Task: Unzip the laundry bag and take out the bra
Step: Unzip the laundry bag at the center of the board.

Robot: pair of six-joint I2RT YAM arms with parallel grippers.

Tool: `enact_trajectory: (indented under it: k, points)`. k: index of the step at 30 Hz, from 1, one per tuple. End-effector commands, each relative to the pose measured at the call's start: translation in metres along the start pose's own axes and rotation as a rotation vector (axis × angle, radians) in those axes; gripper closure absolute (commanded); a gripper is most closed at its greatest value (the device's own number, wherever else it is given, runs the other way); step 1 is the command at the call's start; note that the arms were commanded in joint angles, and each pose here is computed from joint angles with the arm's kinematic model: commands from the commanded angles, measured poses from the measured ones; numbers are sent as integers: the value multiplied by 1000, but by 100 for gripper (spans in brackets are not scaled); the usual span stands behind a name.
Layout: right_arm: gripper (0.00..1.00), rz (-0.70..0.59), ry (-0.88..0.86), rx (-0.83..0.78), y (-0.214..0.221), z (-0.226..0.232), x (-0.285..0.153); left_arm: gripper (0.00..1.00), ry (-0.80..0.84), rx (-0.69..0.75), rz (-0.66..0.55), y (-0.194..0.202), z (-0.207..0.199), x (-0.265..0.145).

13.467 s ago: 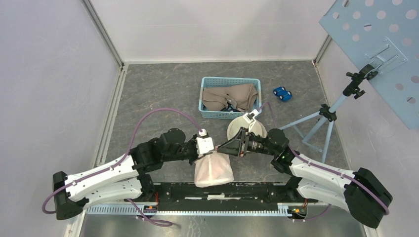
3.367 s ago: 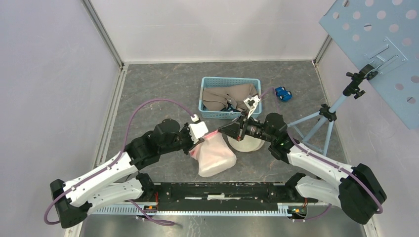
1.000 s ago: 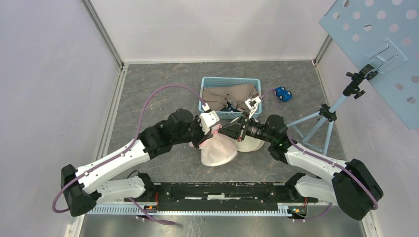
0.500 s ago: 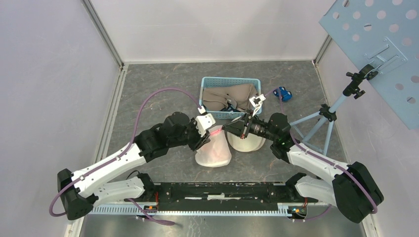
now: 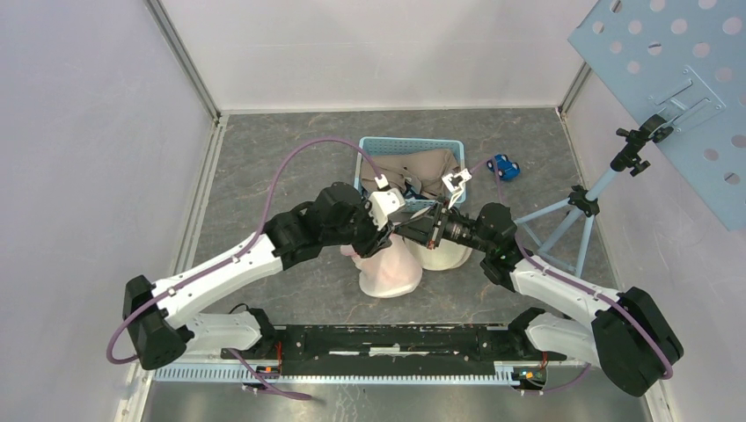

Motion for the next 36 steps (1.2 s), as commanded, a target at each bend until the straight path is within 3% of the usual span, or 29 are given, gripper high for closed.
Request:
enact_trajectory:
  k: [1,6,8,15,20,23,26,36]
  points:
    - [100,-28,-52,-47,-5,9,1,58,-38,-37,13,-6,4,4]
    - [100,-46,-8,-84,-11,6,-1,88,-58,-32,10,-2,4,-3]
    - [100,-61,2,-90,-16,4,-4,96,-80,-21,-5,-1,4,-9]
    - [100,-112,2,-126,-48,7,-7,98,-156,22,-4,20,4,-17]
    - [100,-95,-41,-98,-45,9,-5,85,-153,4,-45,24,0,-18]
    - [100,-79,-55,-80,-36,9,-6,62,-148,2,-110,14,0,-26]
    - [100,-62,-56,-65,-26,7,-6,49,-136,-4,-160,2,0,-32]
    - [100,-34,-74,-25,-2,6,-5,47,-80,-27,-112,-3,1,-7]
Point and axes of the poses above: each gripper's point midway between its finger pads, its own x axis out along the fingers, its own z axis along the line the jaws close on, y = z × x, the point moved 9 cm from there along -x, back along the fingers, and after that the axes turned 13 degrees about x, right-handed, at the moved point
